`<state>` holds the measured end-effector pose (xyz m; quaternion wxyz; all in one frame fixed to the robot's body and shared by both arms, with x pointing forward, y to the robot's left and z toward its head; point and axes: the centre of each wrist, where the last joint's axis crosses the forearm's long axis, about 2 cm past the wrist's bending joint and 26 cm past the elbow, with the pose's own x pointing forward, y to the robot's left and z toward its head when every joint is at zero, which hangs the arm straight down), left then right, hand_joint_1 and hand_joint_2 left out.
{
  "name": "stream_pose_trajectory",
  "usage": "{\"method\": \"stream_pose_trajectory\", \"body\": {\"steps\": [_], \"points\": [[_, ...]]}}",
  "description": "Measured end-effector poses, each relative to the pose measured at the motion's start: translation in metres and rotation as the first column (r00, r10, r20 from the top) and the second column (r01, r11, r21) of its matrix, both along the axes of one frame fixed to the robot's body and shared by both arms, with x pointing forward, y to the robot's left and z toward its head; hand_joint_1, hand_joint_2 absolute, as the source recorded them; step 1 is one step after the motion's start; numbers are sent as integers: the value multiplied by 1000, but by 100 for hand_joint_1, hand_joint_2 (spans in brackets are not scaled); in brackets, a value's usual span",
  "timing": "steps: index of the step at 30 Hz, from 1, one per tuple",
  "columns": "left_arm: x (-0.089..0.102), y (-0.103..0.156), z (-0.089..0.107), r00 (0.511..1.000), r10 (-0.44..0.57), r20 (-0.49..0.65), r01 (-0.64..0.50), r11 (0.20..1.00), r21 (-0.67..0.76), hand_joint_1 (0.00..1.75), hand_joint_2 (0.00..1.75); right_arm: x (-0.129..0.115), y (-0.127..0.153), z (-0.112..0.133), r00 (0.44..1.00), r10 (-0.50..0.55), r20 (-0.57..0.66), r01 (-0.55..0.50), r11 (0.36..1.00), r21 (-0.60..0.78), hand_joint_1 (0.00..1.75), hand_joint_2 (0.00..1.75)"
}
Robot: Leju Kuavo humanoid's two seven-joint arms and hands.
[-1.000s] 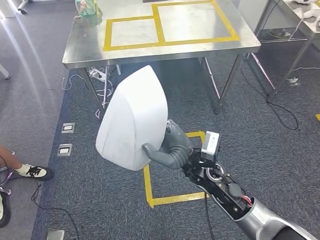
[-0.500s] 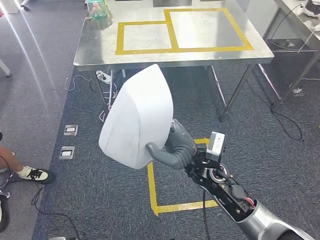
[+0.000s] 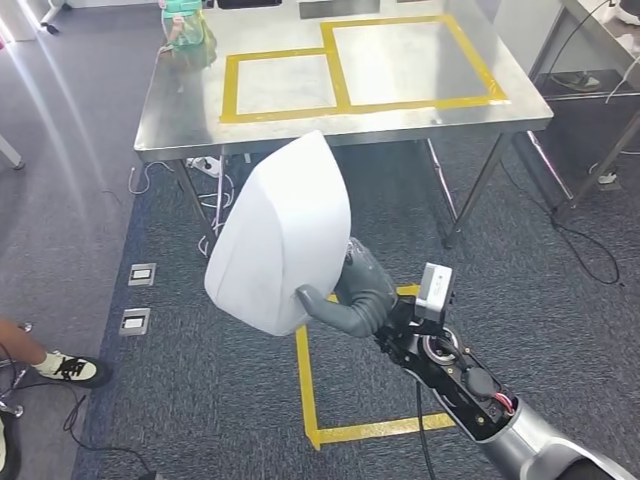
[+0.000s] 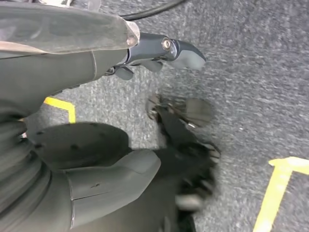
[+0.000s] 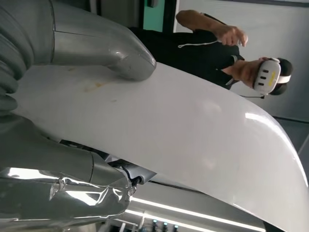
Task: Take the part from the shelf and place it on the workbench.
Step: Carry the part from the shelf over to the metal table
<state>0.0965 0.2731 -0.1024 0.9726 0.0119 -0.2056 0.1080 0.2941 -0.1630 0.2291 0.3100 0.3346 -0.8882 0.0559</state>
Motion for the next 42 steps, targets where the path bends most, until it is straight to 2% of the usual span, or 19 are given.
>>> {"method": "stream_pose_trajectory", "body": {"steps": [42], "points": [[-4,6,-1,1000,3,-8,-2,1000,14,0,175,2,-3,-3,1000,-8,-6,8,1000,-12,175,175]]}}
